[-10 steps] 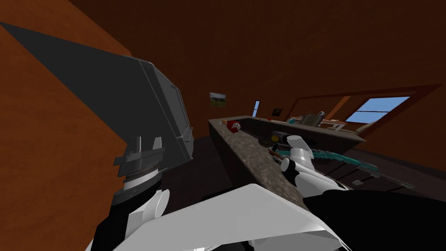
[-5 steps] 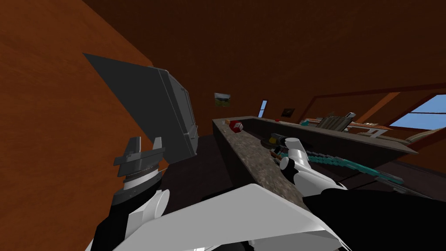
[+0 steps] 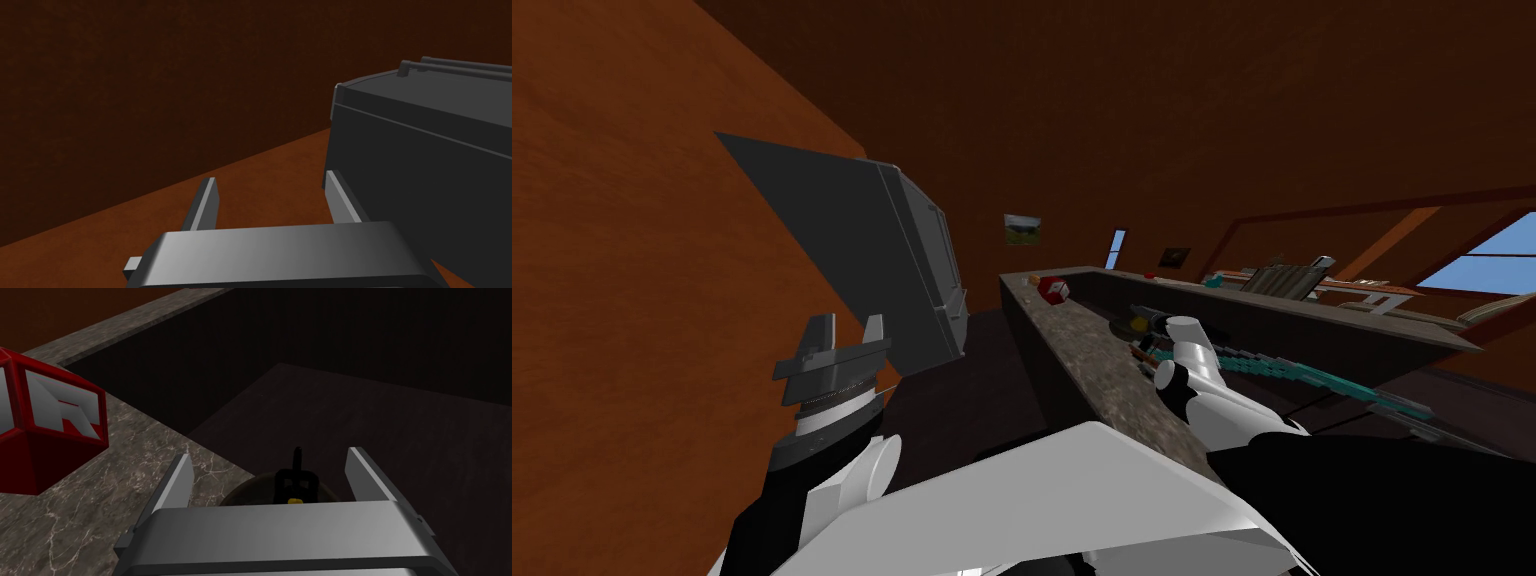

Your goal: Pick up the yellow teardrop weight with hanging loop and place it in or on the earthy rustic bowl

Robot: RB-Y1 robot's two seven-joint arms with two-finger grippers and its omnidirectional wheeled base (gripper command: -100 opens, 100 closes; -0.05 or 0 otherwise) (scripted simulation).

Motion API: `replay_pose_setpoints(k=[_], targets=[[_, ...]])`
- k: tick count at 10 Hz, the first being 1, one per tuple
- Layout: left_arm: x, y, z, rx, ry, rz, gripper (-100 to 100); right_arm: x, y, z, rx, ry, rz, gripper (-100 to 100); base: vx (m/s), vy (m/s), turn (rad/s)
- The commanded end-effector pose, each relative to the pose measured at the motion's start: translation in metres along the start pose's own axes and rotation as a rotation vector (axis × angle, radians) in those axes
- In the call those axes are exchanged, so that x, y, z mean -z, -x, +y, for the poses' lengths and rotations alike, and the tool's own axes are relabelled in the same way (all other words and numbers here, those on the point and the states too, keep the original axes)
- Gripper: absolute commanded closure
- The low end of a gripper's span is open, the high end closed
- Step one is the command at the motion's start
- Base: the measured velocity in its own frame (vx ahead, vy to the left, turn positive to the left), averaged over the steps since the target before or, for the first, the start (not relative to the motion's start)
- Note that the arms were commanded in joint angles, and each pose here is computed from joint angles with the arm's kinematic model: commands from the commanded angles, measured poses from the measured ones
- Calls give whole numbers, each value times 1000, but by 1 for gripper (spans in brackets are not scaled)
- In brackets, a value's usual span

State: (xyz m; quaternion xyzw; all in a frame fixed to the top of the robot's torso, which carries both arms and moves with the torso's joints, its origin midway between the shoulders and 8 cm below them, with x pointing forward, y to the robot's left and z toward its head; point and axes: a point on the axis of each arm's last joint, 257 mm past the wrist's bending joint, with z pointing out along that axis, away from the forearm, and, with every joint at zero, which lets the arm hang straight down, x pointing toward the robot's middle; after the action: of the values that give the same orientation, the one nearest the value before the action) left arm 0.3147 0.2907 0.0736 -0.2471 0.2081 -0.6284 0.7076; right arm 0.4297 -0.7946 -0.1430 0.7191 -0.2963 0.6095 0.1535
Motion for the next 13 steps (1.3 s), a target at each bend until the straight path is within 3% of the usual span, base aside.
replay_pose_setpoints(k=[1,2,3,10,11,12,13], targets=[[0,0,0,0,0,0,0,0,0,0,0,0,0,-100,0,0,0],[0,0,0,0,0,0,0,0,0,0,0,0,0,0,0,0,0],[0,0,0,0,0,0,0,2,-16,6,-1,-5,6,-100,10,32,-13],[0,0,0,0,0,0,0,15,-79,26,-6,-21,28,-100,17,55,-20],[0,0,0,0,0,0,0,13,-74,23,-6,-19,27,-100,5,19,-8],[0,0,0,0,0,0,0,13,-75,23,-6,-20,27,0,0,0,0],[0,0,0,0,0,0,0,13,-75,23,-6,-20,27,0,0,0,0]])
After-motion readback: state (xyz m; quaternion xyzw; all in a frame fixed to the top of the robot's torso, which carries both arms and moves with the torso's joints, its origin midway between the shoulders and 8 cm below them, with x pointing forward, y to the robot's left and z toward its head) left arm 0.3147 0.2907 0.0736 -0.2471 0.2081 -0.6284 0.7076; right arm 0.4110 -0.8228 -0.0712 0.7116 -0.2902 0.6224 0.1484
